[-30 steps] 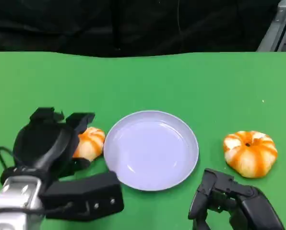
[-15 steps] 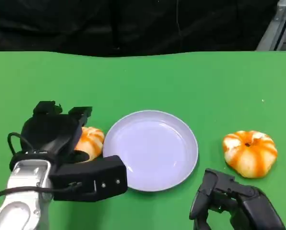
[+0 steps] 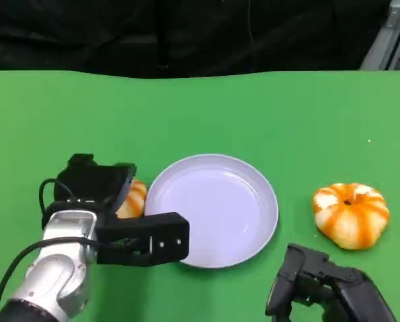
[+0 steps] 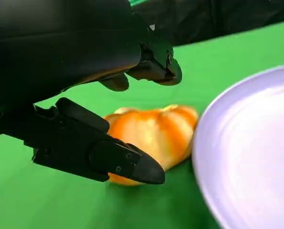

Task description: Grasp the bread from the table and place it into the plate.

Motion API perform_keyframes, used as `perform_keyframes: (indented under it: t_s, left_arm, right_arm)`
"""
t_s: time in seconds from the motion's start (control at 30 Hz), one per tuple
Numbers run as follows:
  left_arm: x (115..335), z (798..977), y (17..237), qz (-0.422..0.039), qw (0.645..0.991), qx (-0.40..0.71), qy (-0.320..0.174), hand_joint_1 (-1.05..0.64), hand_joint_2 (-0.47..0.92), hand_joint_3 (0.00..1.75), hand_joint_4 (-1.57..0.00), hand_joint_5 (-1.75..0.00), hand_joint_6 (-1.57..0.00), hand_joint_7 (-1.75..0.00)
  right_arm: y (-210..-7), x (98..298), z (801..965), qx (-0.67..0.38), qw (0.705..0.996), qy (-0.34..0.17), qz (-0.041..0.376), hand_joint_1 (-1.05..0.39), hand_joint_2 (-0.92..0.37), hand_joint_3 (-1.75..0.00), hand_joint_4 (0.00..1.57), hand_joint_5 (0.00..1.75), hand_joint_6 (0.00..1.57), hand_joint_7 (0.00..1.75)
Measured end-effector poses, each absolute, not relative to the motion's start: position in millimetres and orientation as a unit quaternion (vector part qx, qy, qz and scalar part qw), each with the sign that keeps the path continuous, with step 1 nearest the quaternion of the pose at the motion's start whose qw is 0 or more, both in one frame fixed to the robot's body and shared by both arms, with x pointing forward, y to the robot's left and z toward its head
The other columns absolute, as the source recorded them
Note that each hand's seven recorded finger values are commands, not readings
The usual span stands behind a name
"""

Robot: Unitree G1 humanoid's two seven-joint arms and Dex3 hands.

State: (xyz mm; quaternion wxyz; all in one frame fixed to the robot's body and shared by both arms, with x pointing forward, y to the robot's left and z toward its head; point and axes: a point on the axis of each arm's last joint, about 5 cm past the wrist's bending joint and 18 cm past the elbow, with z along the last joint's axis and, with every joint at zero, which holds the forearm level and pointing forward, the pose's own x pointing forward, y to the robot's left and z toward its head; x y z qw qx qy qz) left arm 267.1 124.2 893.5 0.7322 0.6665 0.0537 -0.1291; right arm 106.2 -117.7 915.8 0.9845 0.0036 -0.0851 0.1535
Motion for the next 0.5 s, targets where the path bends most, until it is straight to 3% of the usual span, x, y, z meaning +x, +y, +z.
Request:
perform_keyframes:
  t_s: [0.13,0.23,0.5]
  left_arm:
    - [270.8,889.5,122.8,-0.141,0.733,0.662,0.07,-0.65,0.92,0.06,-0.06,-0.5,-0.34,0.0]
    - [273.8,882.0,121.6,-0.158,0.734,0.652,0.1,-0.65,0.92,0.07,-0.07,-0.48,-0.34,0.0]
    - [275.7,881.2,119.4,-0.166,0.737,0.647,0.104,-0.65,0.92,0.07,-0.08,-0.45,-0.34,0.0]
  right_arm:
    - [-116.3,104.6,915.6,0.006,0.984,-0.083,0.156,0.08,-0.3,-1.49,0.69,1.75,0.66,1.62]
    - [-116.7,102.8,915.1,0.007,0.985,-0.079,0.154,0.07,-0.3,-1.48,0.69,1.75,0.65,1.62]
    - [-116.8,102.4,915.0,0.007,0.985,-0.079,0.153,0.07,-0.3,-1.47,0.68,1.75,0.65,1.62]
